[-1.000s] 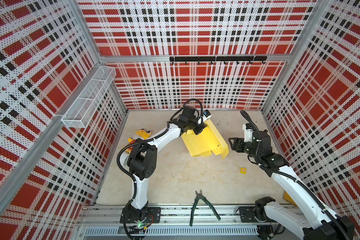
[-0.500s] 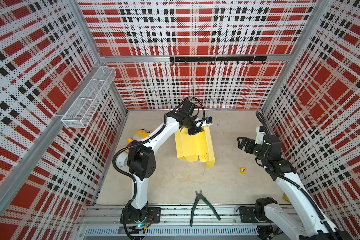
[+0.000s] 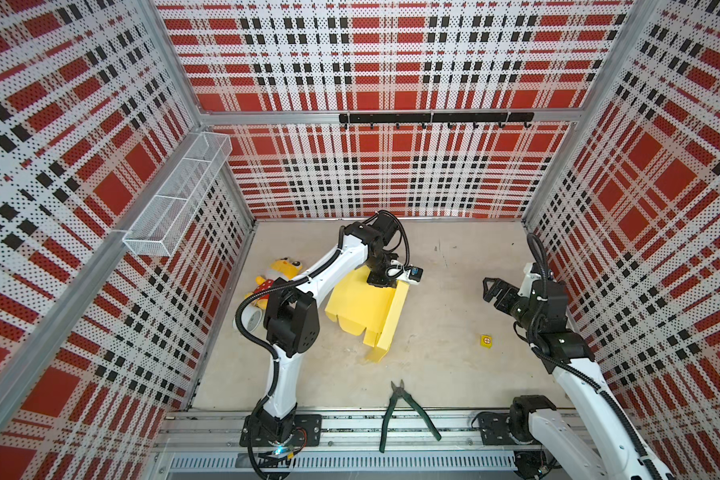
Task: Fold the paper box
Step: 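Lower the box onto the table with the left gripper, rotating its open end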
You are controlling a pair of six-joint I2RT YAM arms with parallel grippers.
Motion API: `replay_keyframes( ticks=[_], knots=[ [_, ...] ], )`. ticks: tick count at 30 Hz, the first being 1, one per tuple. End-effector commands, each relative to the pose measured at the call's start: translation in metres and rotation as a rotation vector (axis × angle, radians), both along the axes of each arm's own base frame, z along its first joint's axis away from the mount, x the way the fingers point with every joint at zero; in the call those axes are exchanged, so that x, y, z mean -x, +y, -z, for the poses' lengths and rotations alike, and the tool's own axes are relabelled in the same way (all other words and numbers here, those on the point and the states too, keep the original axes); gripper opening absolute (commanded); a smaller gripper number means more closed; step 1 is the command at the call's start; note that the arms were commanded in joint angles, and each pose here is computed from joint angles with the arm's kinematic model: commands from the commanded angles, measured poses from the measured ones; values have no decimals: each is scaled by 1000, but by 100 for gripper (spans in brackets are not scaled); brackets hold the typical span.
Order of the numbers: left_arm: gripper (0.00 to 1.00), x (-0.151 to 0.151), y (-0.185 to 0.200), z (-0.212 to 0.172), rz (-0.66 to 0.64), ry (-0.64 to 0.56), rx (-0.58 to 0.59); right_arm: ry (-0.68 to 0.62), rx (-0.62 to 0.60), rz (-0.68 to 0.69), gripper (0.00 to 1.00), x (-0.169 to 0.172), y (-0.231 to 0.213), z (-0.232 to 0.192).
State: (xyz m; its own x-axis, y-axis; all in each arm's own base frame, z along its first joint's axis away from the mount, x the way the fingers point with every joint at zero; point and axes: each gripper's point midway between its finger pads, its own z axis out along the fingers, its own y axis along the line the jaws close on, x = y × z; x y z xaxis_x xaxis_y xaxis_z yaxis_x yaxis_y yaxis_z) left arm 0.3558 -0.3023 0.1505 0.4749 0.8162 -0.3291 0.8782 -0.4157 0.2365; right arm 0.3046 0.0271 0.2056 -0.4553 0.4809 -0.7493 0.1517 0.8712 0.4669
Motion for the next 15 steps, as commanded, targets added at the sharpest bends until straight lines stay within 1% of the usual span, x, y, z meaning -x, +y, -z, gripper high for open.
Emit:
replay_keyframes(
  ticks=[1, 5, 6, 9, 11, 15],
  knots=[
    [21, 9, 12, 8, 213, -61, -109, -27, -24, -4, 100, -3, 2, -7],
    [20, 6, 20, 10, 360, -140, -176, -35, -45, -25, 100, 1, 7, -9],
    [19, 5, 22, 11, 394, -155, -188, -39, -48, -30, 100, 2, 8, -9],
    [9, 4, 23, 12, 490, -193, -210, -37, -52, -26, 100, 7, 7, -5],
    [3, 2, 25, 15, 553, -220, -248, -29, -54, -28, 100, 9, 7, -1],
    [1, -9, 24, 32, 629, -268, -344, -17, -63, -33, 100, 12, 9, 1]
  ],
)
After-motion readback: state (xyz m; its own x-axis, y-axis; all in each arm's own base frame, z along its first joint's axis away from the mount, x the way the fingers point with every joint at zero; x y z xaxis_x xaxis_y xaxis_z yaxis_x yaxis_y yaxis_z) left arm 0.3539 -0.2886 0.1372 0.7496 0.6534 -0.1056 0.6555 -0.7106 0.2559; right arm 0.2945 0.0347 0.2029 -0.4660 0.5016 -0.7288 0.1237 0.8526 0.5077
